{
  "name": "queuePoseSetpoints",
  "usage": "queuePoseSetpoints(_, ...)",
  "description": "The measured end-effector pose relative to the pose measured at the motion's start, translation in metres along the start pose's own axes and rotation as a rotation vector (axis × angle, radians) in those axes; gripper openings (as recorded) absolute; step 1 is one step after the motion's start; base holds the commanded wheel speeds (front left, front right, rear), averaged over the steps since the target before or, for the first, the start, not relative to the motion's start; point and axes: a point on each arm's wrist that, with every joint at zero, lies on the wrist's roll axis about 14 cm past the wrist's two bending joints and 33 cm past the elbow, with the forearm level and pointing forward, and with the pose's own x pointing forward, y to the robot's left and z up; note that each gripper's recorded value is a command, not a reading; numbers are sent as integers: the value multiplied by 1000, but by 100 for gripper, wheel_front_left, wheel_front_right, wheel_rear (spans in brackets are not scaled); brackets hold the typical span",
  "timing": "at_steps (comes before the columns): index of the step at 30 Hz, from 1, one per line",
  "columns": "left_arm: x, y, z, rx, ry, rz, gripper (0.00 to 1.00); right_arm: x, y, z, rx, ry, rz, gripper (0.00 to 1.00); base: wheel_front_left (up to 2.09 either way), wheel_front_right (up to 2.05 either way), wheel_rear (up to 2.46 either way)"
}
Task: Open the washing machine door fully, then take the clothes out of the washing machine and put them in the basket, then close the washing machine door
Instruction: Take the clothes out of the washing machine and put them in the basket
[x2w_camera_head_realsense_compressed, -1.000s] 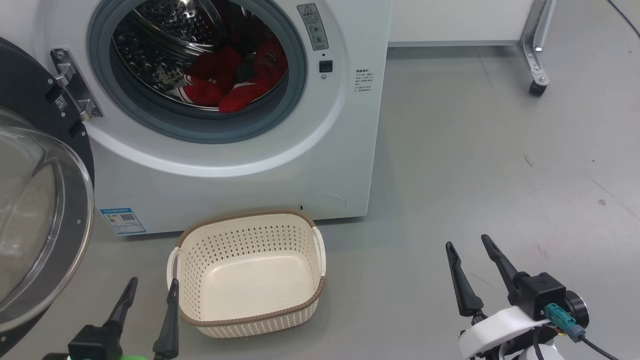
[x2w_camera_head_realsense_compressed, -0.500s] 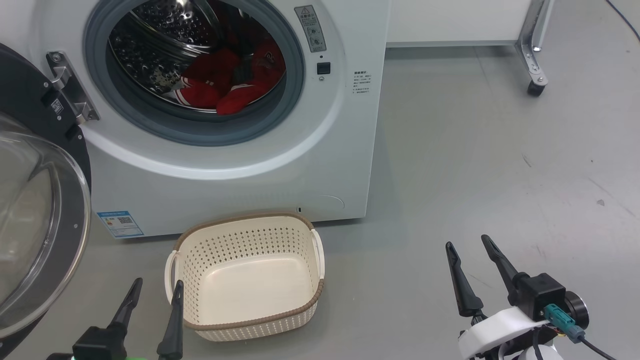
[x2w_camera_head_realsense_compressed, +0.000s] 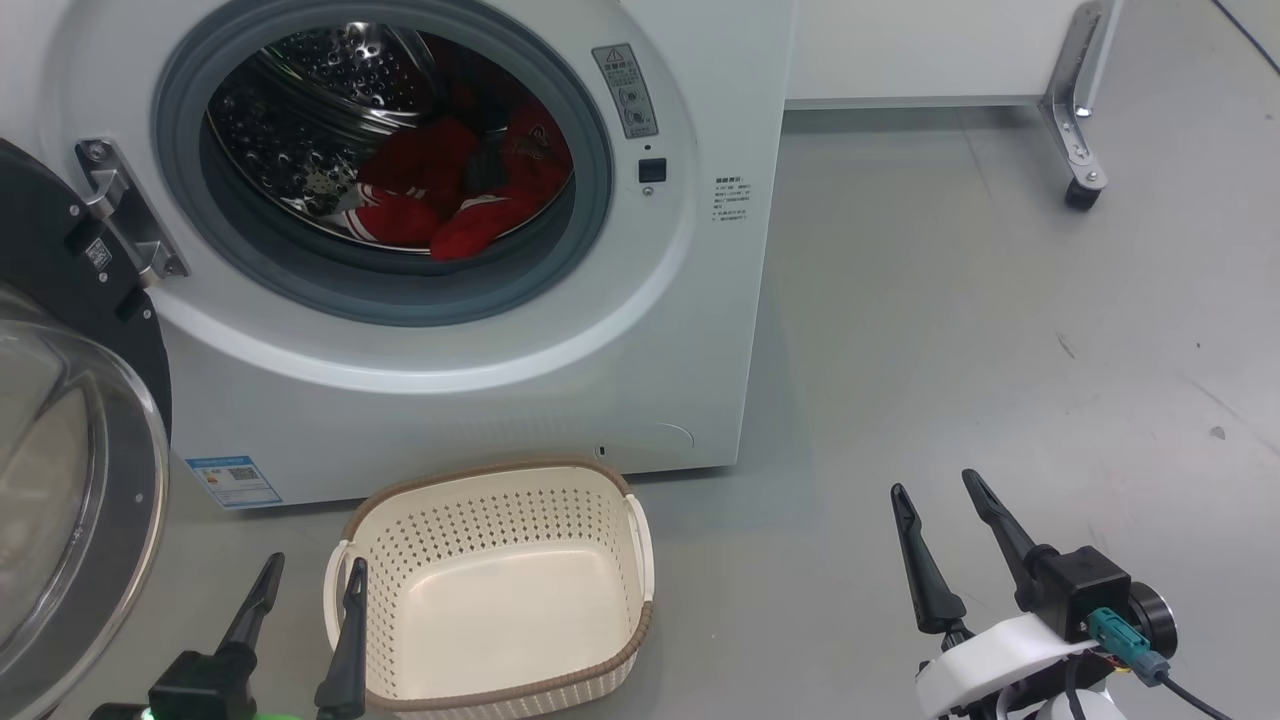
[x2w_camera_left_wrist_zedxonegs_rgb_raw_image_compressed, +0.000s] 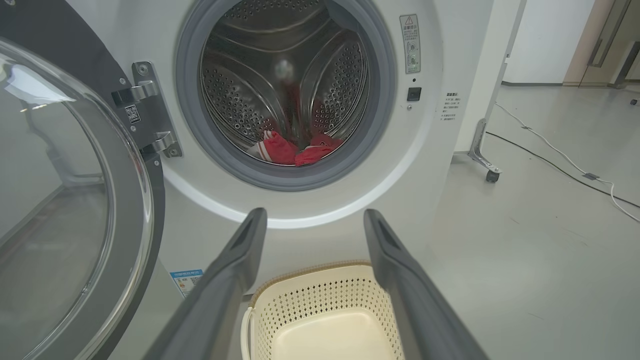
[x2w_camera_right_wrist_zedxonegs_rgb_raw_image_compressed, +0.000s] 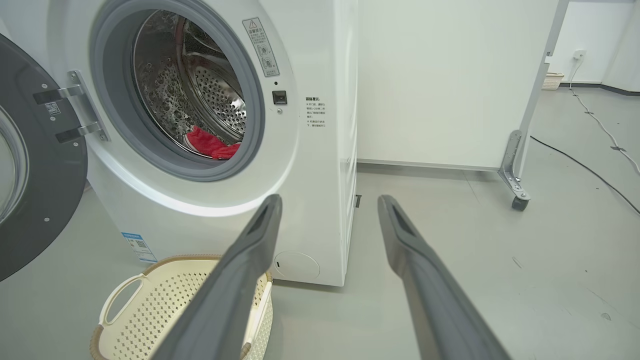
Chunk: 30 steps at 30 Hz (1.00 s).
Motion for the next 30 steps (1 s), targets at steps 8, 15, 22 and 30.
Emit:
queuePoseSetpoints(8, 0, 2, 0, 10, 0, 11, 100, 1, 2, -1, 2, 4, 5, 100, 101, -101, 0)
queuePoseSetpoints(15, 0, 3, 0, 10, 0, 13, 100, 1, 3, -2, 14, 6, 8, 100, 70, -70, 0)
queuePoseSetpoints(22, -1, 2, 1, 10, -3, 11, 100, 1, 3, -2, 17, 4, 8, 100, 40, -40, 0)
queuePoseSetpoints(30, -2, 1, 1, 10, -5, 10, 100, 0, 4, -1, 16, 3, 11, 100, 11, -11, 0)
